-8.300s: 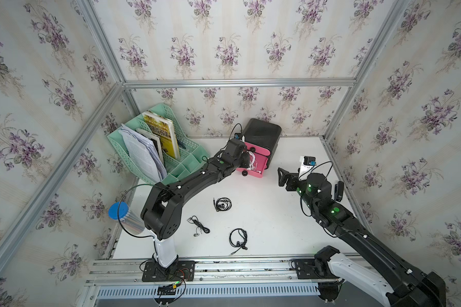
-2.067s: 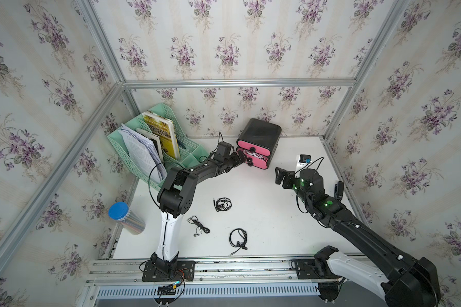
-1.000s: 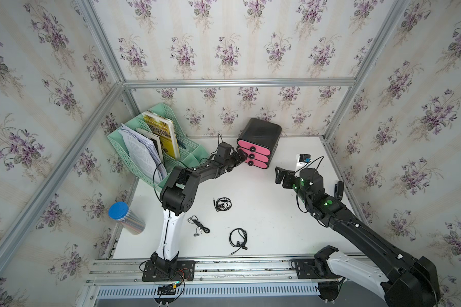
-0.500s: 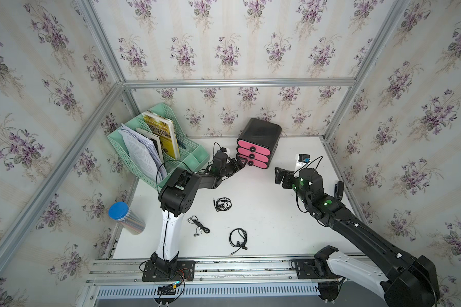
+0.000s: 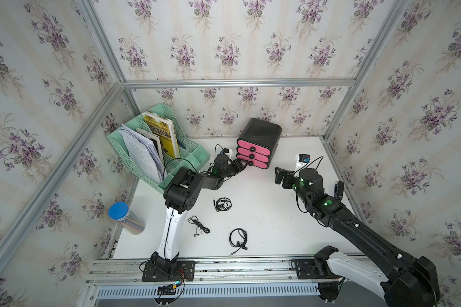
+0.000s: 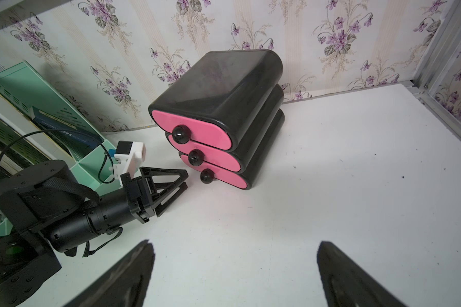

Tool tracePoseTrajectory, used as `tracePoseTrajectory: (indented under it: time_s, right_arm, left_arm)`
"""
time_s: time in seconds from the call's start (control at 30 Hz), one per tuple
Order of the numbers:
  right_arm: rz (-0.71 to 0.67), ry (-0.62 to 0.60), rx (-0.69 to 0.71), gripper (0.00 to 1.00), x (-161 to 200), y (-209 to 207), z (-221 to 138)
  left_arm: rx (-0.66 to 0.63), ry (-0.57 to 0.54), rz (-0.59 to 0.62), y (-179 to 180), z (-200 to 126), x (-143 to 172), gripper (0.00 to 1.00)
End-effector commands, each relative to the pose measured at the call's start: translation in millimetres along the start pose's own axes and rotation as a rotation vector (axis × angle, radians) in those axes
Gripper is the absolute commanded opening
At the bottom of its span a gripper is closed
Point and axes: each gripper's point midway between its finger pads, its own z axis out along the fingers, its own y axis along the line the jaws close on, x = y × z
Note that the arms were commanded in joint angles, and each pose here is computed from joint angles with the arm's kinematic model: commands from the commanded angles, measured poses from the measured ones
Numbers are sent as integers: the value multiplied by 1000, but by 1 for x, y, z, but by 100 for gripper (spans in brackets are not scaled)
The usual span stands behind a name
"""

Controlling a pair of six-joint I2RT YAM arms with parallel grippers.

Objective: Place the wired earphones into the drawer by color
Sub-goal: Open the drawer in the storage box.

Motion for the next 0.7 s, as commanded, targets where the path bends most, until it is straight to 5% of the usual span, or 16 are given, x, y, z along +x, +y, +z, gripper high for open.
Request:
tracePoseTrajectory:
  time_s: [0.0,0.67]
  right_arm:
    - [0,-2,4,100,-1,-1,0]
    - [-10,-5,6,100,-2,-1,0]
  left_arm:
    - [23,2,21,-4,5,0,61]
    - [31,19,17,0,36,8,47]
